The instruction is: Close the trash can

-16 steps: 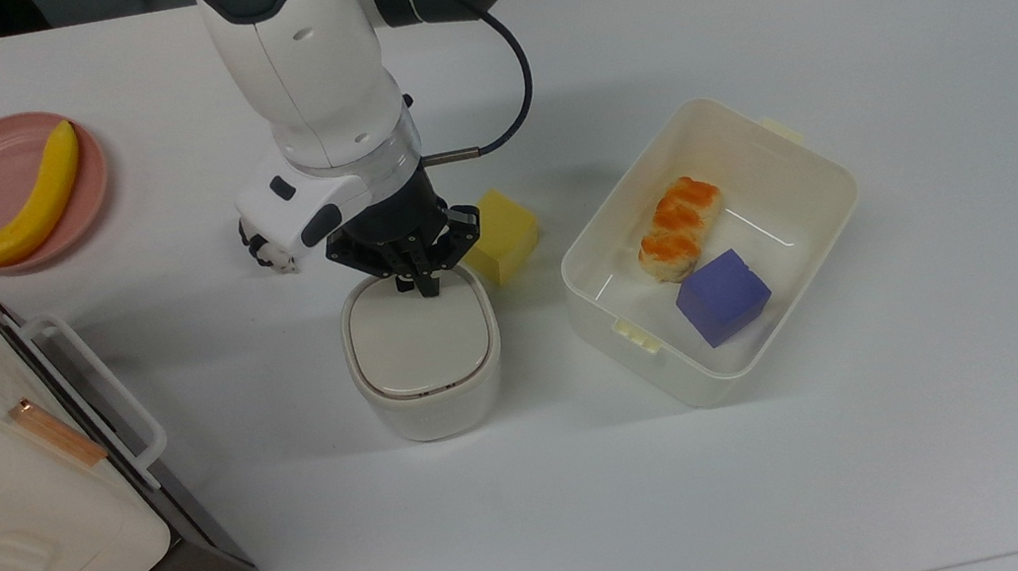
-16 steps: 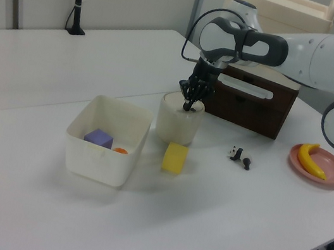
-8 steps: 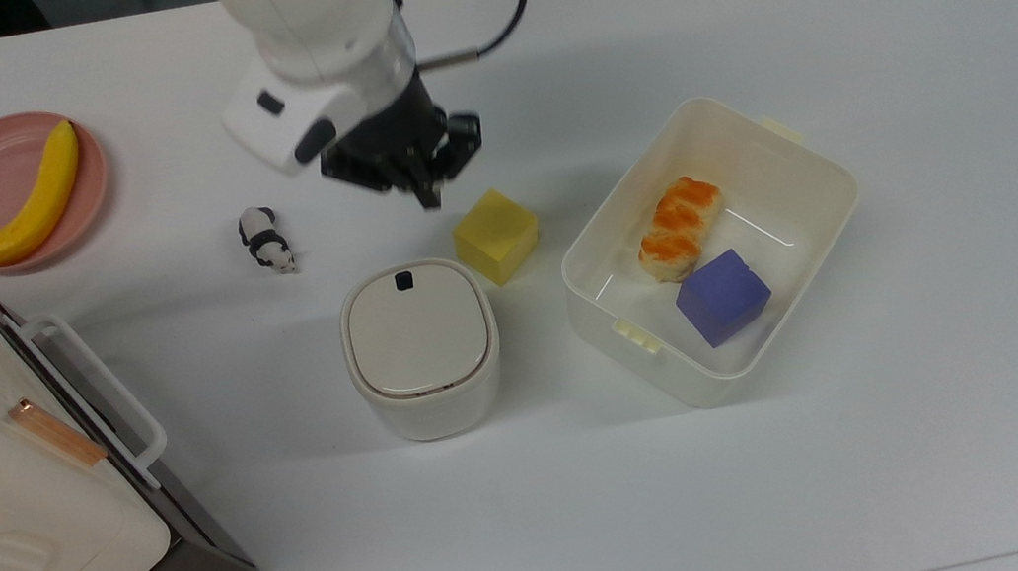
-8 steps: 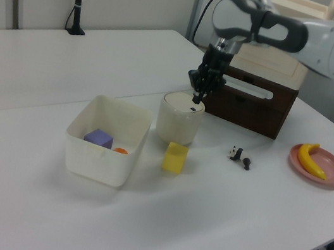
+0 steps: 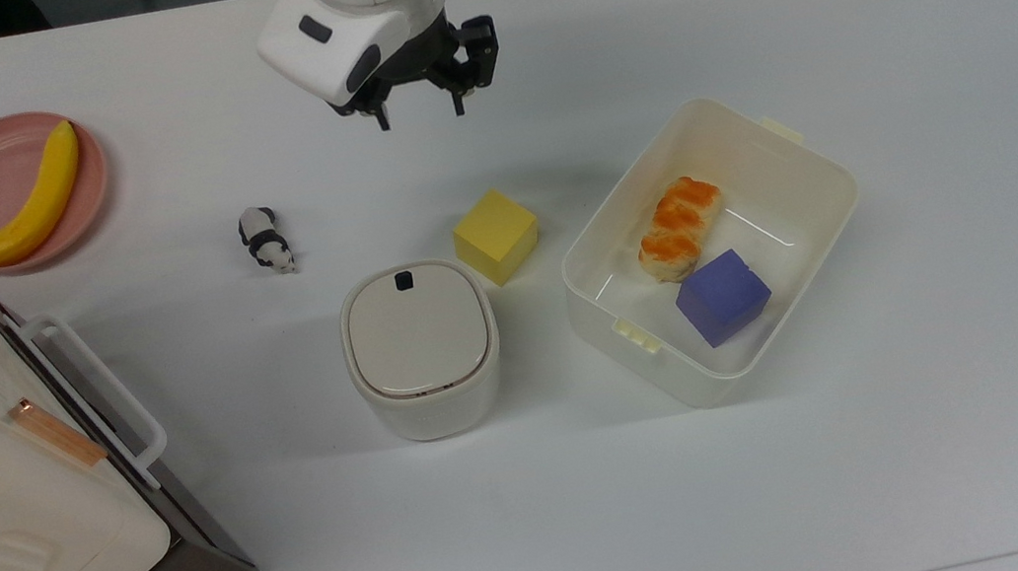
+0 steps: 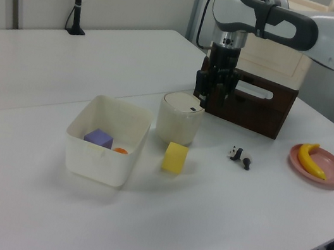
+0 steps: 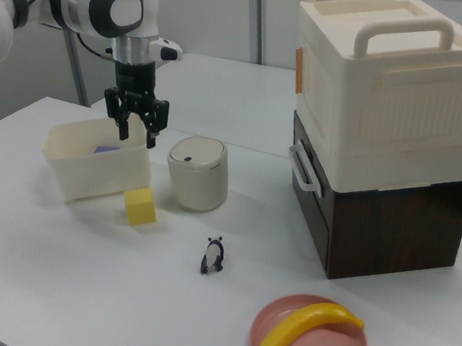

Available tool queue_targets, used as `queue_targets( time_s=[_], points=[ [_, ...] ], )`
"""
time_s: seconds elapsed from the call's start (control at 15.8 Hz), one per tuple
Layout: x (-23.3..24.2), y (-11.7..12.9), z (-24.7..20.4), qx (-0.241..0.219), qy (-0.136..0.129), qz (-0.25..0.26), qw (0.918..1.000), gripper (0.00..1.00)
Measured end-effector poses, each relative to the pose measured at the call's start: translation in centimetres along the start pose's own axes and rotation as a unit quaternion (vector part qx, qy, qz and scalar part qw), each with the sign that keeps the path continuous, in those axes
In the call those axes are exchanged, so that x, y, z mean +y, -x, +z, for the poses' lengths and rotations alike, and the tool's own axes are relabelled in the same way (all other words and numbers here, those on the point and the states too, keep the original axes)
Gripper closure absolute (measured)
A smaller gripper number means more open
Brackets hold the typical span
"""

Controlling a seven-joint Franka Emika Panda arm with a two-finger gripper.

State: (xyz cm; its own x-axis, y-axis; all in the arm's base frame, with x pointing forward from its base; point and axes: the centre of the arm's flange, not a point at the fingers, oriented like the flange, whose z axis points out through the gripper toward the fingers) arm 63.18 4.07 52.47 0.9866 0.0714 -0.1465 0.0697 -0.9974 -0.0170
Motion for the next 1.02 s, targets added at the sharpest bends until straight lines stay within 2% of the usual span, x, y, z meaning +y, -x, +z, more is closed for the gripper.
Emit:
queue_targets(
  time_s=[0.19,0.7,1.02],
  points=[
    [0.6,0.5,-0.5,0.002,0.008,0.004,1.0,0.01],
    [2.0,2.4,-2.6,0.012,0.004,0.043,0.999,0.0],
    [1.7,5.2,-3.5,0.013,0.001,0.072,0.9973,0.0]
  ],
)
